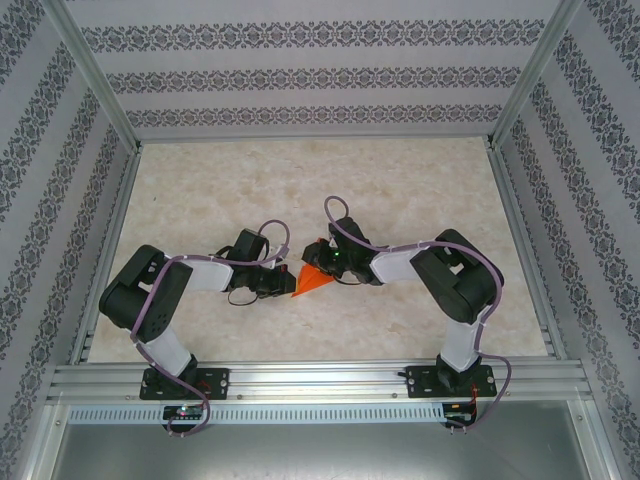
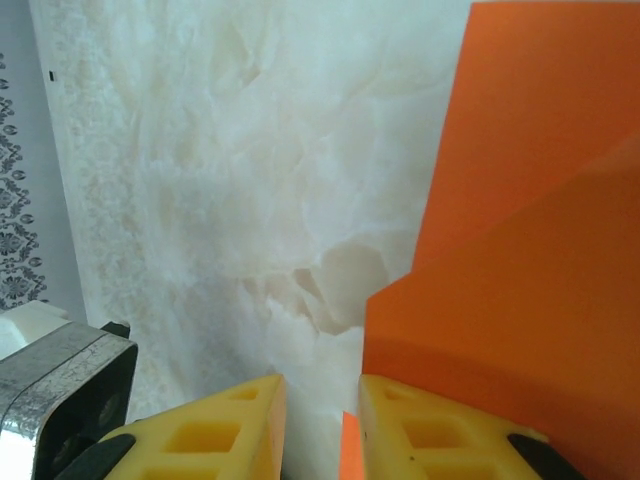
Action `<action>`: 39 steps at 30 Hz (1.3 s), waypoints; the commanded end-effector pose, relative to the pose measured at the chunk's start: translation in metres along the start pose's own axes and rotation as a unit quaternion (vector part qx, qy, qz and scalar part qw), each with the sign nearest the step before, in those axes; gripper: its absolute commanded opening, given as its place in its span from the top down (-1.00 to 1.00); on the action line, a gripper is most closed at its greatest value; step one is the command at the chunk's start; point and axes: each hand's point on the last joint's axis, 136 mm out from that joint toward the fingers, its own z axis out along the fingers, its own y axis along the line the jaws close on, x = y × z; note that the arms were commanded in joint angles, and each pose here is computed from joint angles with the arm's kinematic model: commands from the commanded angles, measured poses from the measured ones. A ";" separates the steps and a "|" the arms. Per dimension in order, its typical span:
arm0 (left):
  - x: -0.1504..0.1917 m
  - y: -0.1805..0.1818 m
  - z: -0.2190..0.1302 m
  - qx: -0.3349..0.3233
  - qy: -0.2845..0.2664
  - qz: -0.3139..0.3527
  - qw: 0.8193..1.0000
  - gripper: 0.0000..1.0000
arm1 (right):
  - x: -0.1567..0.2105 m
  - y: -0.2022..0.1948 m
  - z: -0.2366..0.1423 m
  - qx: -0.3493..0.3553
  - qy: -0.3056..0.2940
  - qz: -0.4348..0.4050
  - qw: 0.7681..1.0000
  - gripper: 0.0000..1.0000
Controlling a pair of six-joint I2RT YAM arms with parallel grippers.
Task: Fold a paper plane with a square sheet of paper (pick it up from the middle)
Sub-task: Fourth fold the wing at the center of the table.
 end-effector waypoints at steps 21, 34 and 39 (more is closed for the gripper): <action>0.002 -0.005 -0.023 -0.044 -0.017 -0.003 0.999 0.56 | 0.015 -0.056 0.015 0.086 0.028 0.029 0.996 0.55; -0.009 -0.068 -0.023 0.050 -0.001 0.039 0.998 0.70 | 0.018 -0.060 0.013 0.099 0.028 0.024 0.994 0.58; -0.005 -0.069 -0.004 0.063 0.033 0.037 0.997 0.70 | 0.019 -0.062 0.013 0.102 0.028 0.027 0.994 0.58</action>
